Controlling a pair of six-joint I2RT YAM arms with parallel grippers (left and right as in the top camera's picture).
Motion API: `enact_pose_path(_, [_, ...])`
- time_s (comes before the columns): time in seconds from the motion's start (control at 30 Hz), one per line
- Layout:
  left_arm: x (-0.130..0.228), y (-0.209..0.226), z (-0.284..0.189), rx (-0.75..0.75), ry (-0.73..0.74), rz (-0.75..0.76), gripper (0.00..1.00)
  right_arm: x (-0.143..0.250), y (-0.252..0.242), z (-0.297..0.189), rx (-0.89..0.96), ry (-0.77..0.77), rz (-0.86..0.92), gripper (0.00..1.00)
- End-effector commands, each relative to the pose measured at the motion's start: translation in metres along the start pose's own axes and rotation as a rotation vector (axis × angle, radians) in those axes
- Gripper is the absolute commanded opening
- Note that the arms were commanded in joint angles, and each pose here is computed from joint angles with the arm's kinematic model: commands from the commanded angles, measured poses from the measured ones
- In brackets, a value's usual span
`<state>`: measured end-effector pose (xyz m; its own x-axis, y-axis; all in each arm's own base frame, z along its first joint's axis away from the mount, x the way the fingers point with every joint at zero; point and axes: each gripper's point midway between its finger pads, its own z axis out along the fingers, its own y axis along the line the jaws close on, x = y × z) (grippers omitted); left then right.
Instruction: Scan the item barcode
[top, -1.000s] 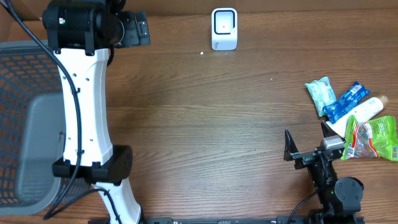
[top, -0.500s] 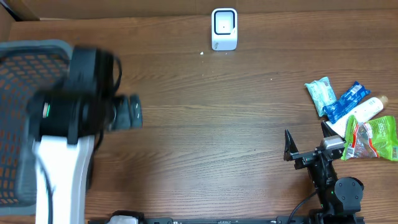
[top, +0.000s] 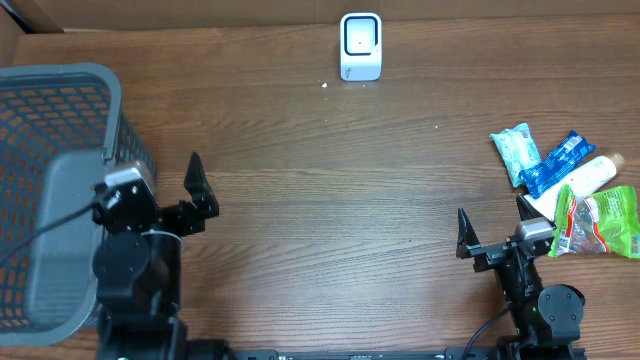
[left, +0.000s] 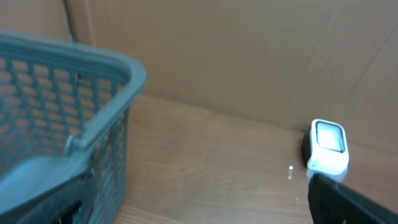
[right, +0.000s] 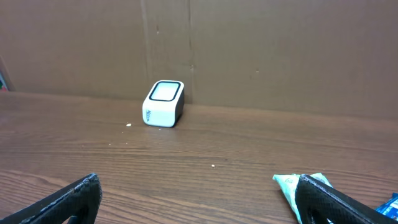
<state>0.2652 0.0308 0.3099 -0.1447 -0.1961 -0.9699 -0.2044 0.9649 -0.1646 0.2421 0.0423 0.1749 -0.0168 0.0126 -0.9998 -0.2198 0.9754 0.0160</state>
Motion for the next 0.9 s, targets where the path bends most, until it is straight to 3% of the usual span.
enact_pose_path(0.0, [0.035, 0.002, 0.006, 0.057, -0.071, 0.005, 1.0, 0.002, -0.001, 0.0, 0.005, -0.001, -0.004, 1.0])
enact_pose_path(0.3, [0.097, 0.013, 0.005, 0.094, -0.253, 0.015, 0.99, 0.002, -0.001, 0.0, 0.005, -0.001, -0.004, 1.0])
enact_pose_path(0.5, [0.118, 0.016, 0.006, 0.081, -0.237, 0.122, 0.99, 0.002, -0.001, 0.0, 0.005, -0.001, -0.004, 1.0])
enact_pose_path(0.67, [0.148, 0.021, 0.007, 0.064, -0.126, 0.284, 1.0, 0.002, -0.001, 0.0, 0.005, -0.001, -0.004, 1.0])
enact_pose_path(0.87, [0.152, 0.022, 0.007, 0.062, -0.111, 0.313, 1.0, 0.002, -0.001, 0.0, 0.005, -0.001, -0.004, 1.0])
